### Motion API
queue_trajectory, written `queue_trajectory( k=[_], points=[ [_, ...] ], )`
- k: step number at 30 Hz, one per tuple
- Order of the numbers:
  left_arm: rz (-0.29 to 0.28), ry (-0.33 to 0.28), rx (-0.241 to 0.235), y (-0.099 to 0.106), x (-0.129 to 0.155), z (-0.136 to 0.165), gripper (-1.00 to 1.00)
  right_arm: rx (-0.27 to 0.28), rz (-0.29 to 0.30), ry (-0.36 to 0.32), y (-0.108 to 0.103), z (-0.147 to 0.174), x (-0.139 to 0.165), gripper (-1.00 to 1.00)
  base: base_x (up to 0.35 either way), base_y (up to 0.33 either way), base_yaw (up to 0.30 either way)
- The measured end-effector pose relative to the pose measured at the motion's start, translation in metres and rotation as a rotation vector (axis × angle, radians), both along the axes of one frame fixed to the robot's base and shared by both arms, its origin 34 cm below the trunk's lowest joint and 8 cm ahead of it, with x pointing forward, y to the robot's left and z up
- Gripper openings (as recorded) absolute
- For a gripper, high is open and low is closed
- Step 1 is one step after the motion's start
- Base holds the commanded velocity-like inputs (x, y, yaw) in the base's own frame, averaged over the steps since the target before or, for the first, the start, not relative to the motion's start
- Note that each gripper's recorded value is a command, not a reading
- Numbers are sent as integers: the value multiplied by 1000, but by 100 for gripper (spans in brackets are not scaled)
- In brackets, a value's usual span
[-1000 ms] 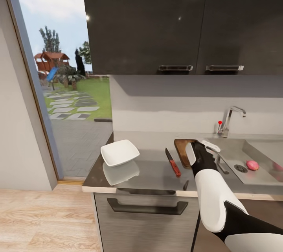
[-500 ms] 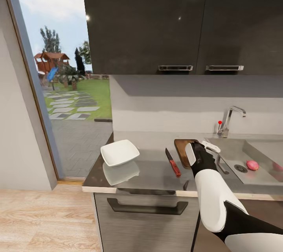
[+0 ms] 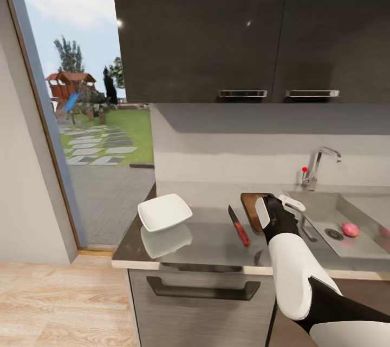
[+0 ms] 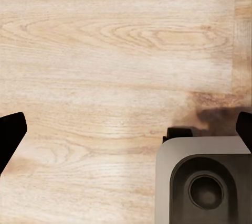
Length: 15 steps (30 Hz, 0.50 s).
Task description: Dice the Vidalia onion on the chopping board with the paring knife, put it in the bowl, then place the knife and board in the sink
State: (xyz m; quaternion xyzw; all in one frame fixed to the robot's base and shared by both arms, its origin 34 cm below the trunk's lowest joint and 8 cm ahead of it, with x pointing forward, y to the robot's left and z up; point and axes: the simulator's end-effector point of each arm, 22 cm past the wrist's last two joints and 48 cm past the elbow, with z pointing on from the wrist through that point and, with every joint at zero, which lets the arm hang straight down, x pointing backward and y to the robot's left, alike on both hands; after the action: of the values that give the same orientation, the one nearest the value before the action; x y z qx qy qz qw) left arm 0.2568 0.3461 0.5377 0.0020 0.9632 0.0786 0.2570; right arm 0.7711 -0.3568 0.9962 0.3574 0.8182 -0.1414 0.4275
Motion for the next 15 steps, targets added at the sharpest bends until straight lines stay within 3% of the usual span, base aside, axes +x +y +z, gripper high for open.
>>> queue_trajectory(
  k=[8,15],
  points=[
    [0,0,0,0,0,0,100,1,1,3,2,-5,0,100,200,0,0],
    [0,0,0,0,0,0,100,-11,-22,-17,-9,-3,0,100,46,0,0]
  ],
)
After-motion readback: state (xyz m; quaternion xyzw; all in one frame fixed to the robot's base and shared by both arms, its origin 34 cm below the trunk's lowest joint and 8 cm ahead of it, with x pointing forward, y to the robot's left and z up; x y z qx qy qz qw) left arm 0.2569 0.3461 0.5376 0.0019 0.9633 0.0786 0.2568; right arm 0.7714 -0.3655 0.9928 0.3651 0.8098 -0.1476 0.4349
